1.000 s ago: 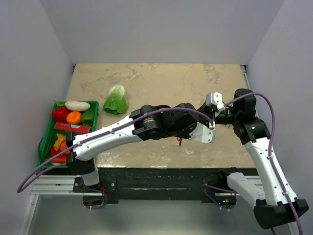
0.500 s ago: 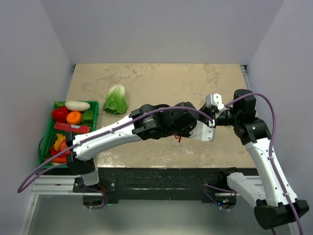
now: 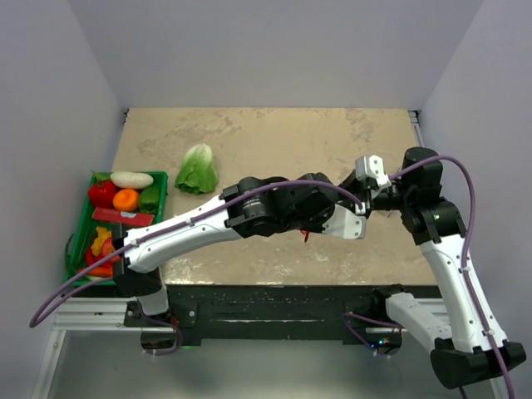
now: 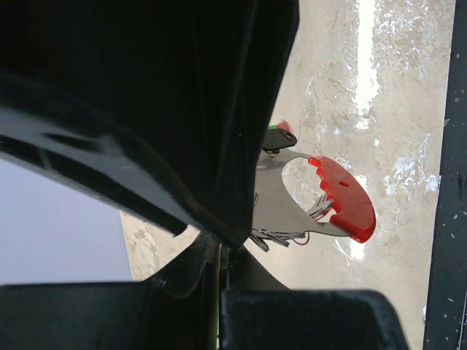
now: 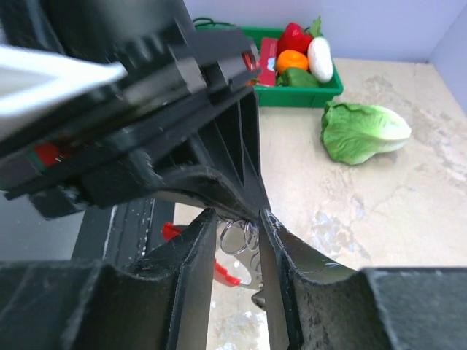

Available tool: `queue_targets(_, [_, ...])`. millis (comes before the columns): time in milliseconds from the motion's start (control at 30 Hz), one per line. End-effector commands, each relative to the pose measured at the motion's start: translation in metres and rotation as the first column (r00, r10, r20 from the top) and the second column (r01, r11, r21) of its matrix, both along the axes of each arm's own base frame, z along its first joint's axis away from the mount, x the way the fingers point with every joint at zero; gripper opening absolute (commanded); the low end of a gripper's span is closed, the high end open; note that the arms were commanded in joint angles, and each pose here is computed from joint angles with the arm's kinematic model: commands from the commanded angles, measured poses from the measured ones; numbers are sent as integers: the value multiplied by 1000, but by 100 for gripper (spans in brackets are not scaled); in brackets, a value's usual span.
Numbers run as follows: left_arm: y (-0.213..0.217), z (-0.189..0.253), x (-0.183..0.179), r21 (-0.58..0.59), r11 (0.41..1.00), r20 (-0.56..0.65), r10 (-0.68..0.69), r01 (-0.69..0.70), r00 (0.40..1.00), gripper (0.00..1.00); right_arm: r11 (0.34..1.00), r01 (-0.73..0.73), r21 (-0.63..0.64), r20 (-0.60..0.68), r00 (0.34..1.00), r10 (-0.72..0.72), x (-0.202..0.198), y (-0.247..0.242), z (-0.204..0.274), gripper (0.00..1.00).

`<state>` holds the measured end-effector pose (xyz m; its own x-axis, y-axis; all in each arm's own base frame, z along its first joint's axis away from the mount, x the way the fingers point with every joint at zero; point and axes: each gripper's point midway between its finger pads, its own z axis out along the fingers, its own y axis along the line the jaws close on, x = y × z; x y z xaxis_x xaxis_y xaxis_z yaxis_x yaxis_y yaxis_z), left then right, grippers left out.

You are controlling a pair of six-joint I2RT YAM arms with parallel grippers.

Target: Remove the keys from the keyring

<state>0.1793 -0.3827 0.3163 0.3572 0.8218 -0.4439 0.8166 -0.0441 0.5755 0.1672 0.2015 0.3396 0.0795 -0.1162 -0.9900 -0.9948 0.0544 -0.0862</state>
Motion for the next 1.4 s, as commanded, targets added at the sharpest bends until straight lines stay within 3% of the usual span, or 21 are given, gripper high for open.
queue_targets(0, [-4, 27, 2, -102, 995, 18, 14, -12, 1000, 0, 1000, -11, 24, 79, 997, 9, -4, -4, 23, 34])
queue_targets(233, [-3, 29, 1, -111, 994, 15, 15, -13, 1000, 0, 998, 63, -6, 53, 997, -63, 14, -7, 3, 36])
queue_targets(1133, [-11, 30, 1, -122, 993, 7, 7, -6, 1000, 0, 999, 42, -26, 26, 999, -41, 18, 1, -20, 25])
queue_targets(1233, [-12, 28, 1, -119, 993, 5, 5, -4, 1000, 0, 999, 48, -26, 34, 998, -47, 20, 2, -20, 22])
queue_targets(1367, [-13, 27, 0, -116, 993, 1, 3, -3, 1000, 0, 999, 46, -19, 51, 998, -45, 19, 2, -15, 0])
